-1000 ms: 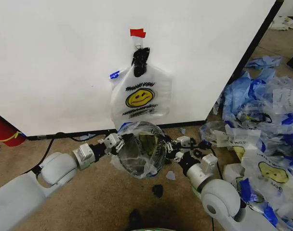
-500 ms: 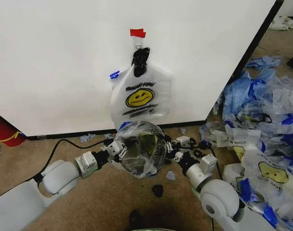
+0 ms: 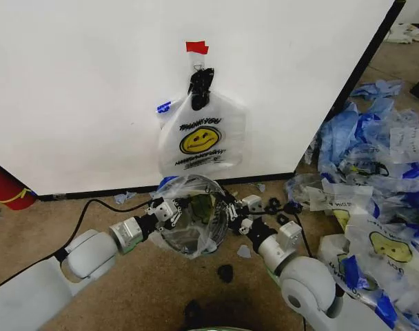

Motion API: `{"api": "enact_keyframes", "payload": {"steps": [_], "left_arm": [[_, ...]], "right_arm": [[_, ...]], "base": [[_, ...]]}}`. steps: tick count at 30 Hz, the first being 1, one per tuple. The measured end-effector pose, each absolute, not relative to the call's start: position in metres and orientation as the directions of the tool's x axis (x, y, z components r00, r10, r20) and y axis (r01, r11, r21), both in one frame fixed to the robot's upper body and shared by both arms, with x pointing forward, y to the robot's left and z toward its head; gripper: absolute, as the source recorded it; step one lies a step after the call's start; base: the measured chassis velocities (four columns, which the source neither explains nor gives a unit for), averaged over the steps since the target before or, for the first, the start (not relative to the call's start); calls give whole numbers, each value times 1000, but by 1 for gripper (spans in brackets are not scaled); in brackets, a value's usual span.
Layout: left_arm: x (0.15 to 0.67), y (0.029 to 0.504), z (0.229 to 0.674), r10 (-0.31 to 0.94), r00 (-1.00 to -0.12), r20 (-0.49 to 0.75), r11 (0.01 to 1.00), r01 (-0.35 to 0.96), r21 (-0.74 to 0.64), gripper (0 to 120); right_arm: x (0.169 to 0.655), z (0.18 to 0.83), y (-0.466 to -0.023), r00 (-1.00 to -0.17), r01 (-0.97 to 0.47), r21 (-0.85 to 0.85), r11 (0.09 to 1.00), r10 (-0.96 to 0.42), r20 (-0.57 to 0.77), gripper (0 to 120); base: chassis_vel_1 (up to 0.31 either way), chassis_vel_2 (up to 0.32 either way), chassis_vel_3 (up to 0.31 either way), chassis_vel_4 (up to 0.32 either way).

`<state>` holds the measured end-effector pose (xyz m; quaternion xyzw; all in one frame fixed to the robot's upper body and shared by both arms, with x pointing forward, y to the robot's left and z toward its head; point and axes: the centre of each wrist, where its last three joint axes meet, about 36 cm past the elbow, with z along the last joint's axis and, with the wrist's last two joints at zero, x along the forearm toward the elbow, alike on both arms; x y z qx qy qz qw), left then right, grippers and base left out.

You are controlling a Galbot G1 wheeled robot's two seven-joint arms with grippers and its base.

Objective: Pick up the garbage bag from the wall and place it over the trash bin.

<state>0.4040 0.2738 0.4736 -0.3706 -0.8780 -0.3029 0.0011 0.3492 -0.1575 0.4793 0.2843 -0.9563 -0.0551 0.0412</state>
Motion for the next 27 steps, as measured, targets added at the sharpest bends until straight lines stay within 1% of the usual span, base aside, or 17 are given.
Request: {"api": "enact_keyframes", "payload": {"steps": [8,27], "left_arm": [[405,270,463,588,-770,246,577,613,540,0],[415,267,431,544,-789,287,579,600,551,0]], "right_arm": [[355,478,-149,-816,-567,129,813,-576,48,0],[352,484,-146,-790,-603,127,787,-612,38,0]], "base": [[0,0,0,0],[0,0,0,0]]}}
